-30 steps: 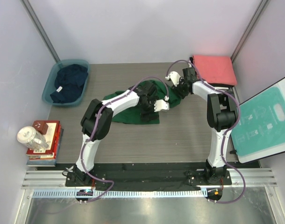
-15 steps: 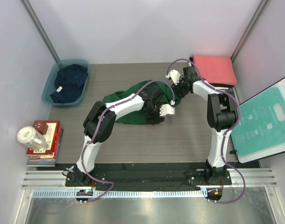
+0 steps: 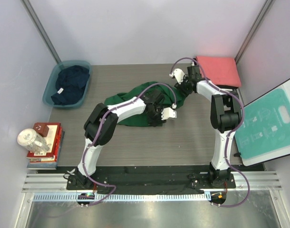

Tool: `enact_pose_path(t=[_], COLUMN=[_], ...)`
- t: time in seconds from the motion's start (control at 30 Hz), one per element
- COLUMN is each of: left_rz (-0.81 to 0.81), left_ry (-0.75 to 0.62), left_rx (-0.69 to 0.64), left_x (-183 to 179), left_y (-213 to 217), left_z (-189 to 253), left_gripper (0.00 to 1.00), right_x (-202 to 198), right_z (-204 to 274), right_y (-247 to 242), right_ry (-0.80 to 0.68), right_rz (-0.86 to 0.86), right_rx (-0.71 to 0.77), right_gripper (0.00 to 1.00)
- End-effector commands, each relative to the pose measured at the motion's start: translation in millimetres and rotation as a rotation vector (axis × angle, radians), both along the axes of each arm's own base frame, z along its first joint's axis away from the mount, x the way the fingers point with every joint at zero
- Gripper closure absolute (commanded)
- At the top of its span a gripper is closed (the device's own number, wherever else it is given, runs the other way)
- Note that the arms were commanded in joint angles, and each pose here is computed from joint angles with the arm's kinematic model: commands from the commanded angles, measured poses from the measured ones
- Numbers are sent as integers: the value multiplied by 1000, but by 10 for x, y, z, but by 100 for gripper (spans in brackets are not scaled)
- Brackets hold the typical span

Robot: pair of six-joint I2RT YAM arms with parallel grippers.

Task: Fold and stack the t-shirts
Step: Flatten out the tshirt

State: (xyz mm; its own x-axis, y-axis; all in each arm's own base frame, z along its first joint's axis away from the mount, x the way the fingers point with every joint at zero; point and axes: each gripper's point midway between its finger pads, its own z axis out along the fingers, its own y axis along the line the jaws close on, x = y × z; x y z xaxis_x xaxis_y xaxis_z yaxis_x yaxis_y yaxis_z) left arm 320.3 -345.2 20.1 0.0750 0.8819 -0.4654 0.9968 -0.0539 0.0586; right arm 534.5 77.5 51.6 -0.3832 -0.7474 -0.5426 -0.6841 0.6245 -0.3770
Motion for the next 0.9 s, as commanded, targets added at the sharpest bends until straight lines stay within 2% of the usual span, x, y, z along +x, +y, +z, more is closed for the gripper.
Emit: enact_pose_path(t=[0.0, 0.03, 0.2, 0.43, 0.47, 0.7, 0.87], left_rz=[2, 5, 28, 70, 69, 75, 93], left_ry=[29, 31, 53, 120, 168, 200, 99], left_rx=[93, 106, 174, 216, 264, 460, 587], left_x=[-112, -126, -175, -332, -443, -646, -647], left_y=[183, 216, 451, 943, 1121, 1944, 2445], left_z=[-339, -372, -390, 120, 187, 439, 460], left_gripper=[83, 100, 100, 100, 100, 100, 100], right_x=[129, 127, 121, 136, 150, 164, 81], right_z=[242, 252, 234, 200, 219, 344, 372], right_y=[37, 36, -25, -79, -86, -125, -143], right_ry=[-66, -68, -67, -67, -73, -98, -94], right_rz=[-3, -1, -4, 1, 0, -6, -15], right_rx=[36, 35, 24, -6, -11, -22, -20], right_gripper=[50, 50, 50, 50, 50, 51, 51])
